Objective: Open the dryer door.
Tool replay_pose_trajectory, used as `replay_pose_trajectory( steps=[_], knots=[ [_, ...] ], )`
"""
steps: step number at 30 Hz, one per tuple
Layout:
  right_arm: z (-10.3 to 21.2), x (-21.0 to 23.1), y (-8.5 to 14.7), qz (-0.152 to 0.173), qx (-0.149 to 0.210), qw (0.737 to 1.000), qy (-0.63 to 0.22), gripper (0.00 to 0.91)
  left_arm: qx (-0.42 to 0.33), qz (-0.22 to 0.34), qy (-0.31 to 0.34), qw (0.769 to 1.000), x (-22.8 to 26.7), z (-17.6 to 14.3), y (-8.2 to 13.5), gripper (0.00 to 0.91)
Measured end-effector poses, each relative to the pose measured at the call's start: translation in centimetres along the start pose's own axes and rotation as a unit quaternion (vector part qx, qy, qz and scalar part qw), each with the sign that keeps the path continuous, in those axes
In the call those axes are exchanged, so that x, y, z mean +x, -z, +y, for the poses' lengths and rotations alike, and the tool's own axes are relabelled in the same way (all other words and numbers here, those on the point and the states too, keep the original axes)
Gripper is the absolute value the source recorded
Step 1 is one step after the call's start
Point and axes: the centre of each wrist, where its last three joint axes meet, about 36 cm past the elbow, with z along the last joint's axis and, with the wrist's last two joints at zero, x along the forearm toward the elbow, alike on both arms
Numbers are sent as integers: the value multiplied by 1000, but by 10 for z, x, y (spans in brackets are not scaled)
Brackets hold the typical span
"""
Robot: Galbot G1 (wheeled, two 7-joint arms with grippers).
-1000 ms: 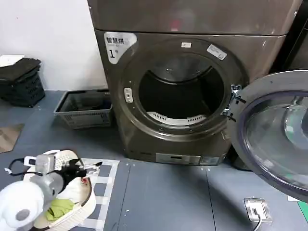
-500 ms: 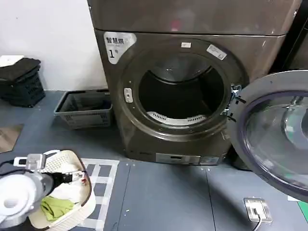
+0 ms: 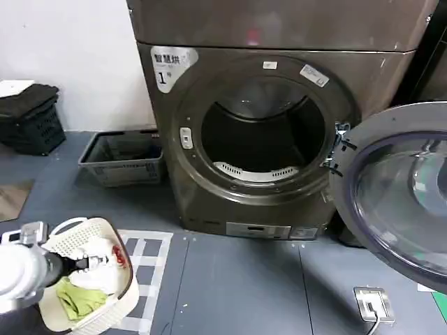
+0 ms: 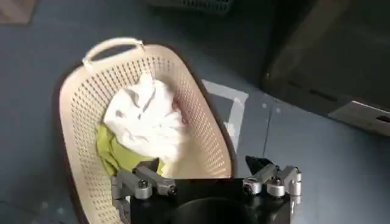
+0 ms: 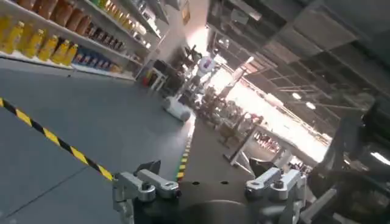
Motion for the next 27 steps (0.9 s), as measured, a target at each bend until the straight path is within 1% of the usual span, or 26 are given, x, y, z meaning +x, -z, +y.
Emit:
replay_pose_trajectory(
  steps=[9, 15, 22, 27],
  knots=[
    [-1, 1, -2, 2, -13, 1000, 5, 907, 65, 18, -9, 998, -9, 22, 11, 907],
    [-4, 0, -5, 2, -13, 1000, 4, 907, 90, 14, 5, 996, -17, 42, 22, 907],
    [-4, -2, -7, 0, -13, 1000, 4, 907, 126, 4, 31, 992, -25, 74, 44, 907],
    [-4, -3, -7, 4, -22, 1000, 7, 907, 149, 5, 43, 988, -31, 92, 48, 907]
  ],
)
